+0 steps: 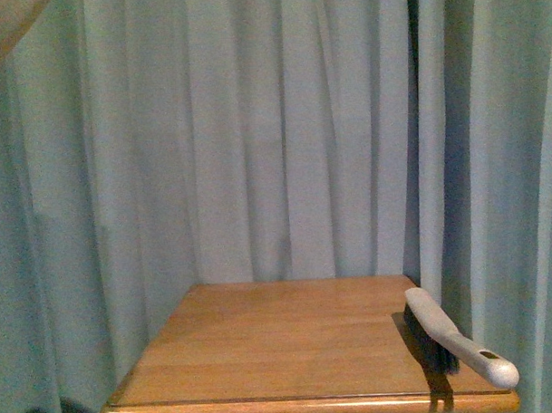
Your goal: Clean up trash
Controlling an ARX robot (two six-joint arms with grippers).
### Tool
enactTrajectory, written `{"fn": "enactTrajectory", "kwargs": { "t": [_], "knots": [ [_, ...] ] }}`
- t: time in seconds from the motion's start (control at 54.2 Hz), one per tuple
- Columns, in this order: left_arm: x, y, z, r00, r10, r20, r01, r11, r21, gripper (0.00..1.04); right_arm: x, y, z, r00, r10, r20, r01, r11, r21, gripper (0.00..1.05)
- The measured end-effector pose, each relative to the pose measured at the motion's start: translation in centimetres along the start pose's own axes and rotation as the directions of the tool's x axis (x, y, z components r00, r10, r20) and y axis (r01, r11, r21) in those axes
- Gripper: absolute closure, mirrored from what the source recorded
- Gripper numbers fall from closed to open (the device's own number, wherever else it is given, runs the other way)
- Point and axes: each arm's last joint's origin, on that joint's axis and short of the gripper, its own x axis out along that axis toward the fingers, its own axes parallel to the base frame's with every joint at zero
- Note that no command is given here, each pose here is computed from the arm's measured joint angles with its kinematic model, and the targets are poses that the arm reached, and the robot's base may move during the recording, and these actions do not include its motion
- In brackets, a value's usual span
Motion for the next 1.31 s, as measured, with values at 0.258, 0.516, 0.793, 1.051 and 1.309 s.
{"fn": "enactTrajectory", "kwargs": {
  "t": [0.258,0.516,0.793,1.051,1.309],
  "knots": [
    [0.0,0.0,0.0,1.000,0.000,0.000,0.000,1.000,-0.001,0.77,7.1,3.5,9.6,0.962,0.194,-0.193,-0.175,0.978,0.112,0.07],
    [0.0,0.0,0.0,1.000,0.000,0.001,0.000,1.000,-0.003,0.77,15.0,8.2,12.8,0.903,0.215,-0.372,-0.176,0.975,0.136,0.07],
    [0.0,0.0,0.0,1.000,0.000,0.001,0.000,1.000,-0.003,0.77,20.9,13.3,11.0,0.816,0.195,-0.545,-0.123,0.978,0.166,0.07],
    [0.0,0.0,0.0,1.000,0.000,0.001,0.000,1.000,-0.003,0.77,23.7,15.5,10.4,0.796,0.190,-0.574,-0.099,0.977,0.187,0.07],
    [0.0,0.0,0.0,1.000,0.000,0.001,0.000,1.000,-0.003,0.77,25.5,17.0,9.0,0.757,0.199,-0.623,-0.087,0.975,0.205,0.07]
  ]
}}
